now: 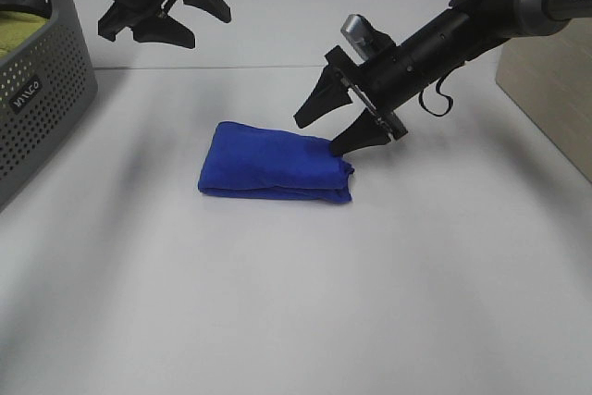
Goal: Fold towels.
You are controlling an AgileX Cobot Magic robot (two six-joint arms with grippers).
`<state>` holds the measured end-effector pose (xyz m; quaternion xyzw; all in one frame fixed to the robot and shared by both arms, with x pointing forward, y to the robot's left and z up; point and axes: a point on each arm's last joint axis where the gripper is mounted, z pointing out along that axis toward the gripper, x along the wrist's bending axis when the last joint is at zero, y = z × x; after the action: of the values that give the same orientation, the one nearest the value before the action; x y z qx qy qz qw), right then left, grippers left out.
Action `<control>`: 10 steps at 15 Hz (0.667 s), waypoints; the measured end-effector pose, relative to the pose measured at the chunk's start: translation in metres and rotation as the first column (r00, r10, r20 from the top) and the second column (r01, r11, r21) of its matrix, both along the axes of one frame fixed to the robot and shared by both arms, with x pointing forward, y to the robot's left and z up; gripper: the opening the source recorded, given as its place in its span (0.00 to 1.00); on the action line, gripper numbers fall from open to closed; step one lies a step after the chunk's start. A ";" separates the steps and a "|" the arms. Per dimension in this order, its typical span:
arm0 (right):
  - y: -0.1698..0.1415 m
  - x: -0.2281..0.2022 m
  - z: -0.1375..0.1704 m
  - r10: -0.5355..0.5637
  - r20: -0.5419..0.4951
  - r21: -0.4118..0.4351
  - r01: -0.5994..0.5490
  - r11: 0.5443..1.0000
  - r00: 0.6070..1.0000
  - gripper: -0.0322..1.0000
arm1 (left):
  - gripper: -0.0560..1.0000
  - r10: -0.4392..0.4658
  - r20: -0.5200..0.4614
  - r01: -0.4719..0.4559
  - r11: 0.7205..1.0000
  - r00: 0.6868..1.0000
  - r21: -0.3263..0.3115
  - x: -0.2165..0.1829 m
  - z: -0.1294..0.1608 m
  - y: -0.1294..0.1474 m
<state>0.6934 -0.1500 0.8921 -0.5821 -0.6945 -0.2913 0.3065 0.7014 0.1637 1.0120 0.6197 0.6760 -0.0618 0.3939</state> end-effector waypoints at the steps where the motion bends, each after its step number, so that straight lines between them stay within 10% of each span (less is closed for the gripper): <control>1: -0.008 0.002 -0.001 -0.013 -0.001 -0.010 0.013 1.000 1.000 0.76 | 0.61 -0.004 -0.005 0.004 1.000 1.000 0.005 0.000 0.000 0.001; 10: -0.051 -0.019 0.137 -0.022 0.270 -0.304 0.107 0.947 0.962 0.76 | 0.61 -0.164 -0.006 0.157 0.931 0.986 0.331 -0.034 0.045 0.024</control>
<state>0.6740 -0.2011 1.0293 -0.6022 -0.7471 -0.2612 0.1046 0.6678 0.1875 1.0567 0.7308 0.6194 0.0271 0.2856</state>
